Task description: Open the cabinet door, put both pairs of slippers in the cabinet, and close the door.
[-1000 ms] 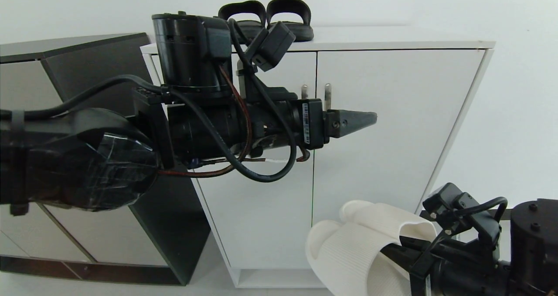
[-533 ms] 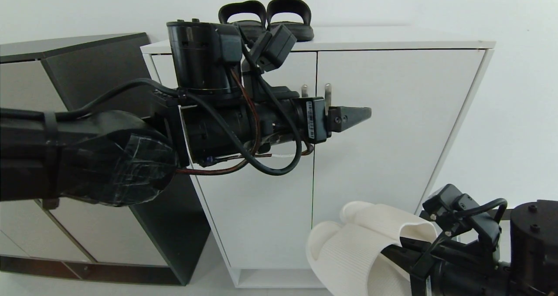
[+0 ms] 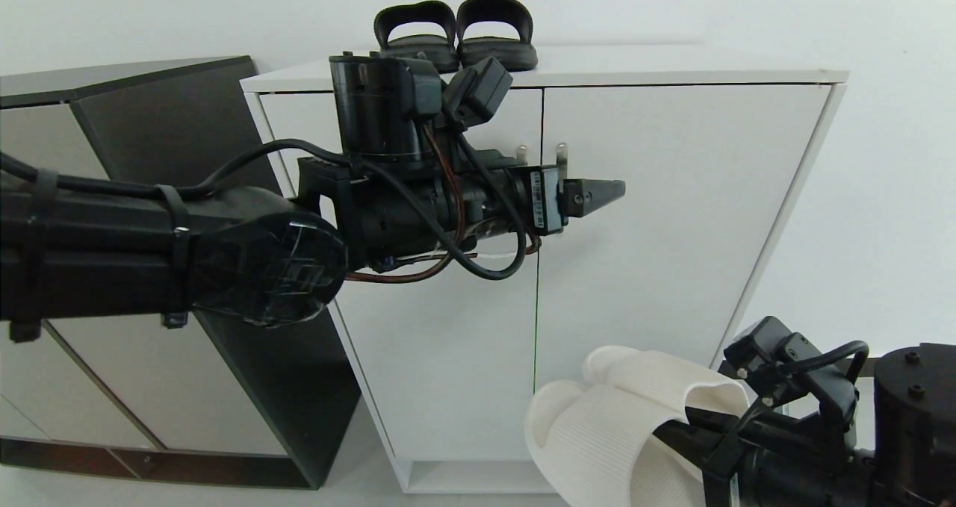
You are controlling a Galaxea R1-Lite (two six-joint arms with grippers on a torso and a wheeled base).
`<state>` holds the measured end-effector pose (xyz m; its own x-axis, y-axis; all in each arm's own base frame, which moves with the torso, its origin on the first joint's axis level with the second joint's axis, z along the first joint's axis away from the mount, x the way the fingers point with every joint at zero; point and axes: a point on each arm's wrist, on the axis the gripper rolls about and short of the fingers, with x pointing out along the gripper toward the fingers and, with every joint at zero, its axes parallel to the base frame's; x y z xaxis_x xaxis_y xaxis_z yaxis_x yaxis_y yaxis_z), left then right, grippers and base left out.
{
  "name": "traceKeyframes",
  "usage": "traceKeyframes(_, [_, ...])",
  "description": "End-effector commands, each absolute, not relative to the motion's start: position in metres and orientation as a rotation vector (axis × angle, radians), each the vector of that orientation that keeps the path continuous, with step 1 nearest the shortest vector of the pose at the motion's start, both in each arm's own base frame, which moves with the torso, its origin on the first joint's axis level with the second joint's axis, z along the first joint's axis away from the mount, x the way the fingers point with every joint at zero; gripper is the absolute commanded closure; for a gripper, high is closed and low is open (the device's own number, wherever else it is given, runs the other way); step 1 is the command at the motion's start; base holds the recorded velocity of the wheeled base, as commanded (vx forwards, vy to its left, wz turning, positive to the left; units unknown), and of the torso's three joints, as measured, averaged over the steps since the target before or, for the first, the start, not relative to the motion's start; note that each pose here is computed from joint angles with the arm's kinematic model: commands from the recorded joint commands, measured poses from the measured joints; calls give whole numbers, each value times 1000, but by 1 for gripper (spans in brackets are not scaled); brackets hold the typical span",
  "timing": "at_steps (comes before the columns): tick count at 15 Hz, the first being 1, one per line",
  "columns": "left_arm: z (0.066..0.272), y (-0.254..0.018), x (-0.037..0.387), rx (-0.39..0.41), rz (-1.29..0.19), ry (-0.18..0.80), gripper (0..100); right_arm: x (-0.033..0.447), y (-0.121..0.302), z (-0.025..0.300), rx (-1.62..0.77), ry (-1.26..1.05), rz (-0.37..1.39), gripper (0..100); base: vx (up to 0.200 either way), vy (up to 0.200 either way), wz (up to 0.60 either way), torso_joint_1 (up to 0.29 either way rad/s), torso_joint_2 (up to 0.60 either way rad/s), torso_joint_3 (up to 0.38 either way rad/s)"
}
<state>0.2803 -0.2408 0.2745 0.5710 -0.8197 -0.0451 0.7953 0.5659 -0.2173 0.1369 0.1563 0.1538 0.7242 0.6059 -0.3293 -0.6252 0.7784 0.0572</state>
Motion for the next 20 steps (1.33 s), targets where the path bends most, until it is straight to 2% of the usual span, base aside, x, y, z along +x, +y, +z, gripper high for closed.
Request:
traceKeyframes(1, [273, -244, 284, -182, -956, 147, 0, 137, 157, 153, -60, 344, 680, 100, 0, 0, 0, 0, 0, 0])
traceKeyframes(11, [269, -254, 294, -194, -963, 155, 0, 136, 156, 151, -66, 355, 688, 100, 0, 0, 0, 0, 0, 0])
traceKeyframes(12, [268, -254, 294, -194, -963, 156, 100, 136, 156, 151, -67, 354, 689, 100, 0, 0, 0, 0, 0, 0])
traceKeyframes(18, [269, -250, 288, -193, -964, 161, 100, 131, 153, 146, -72, 377, 743, 100, 0, 0, 0, 0, 0, 0])
traceKeyframes(20, [267, -244, 272, -184, -978, 183, 100, 118, 142, 143, -113, 371, 882, 100, 0, 0, 0, 0, 0, 0])
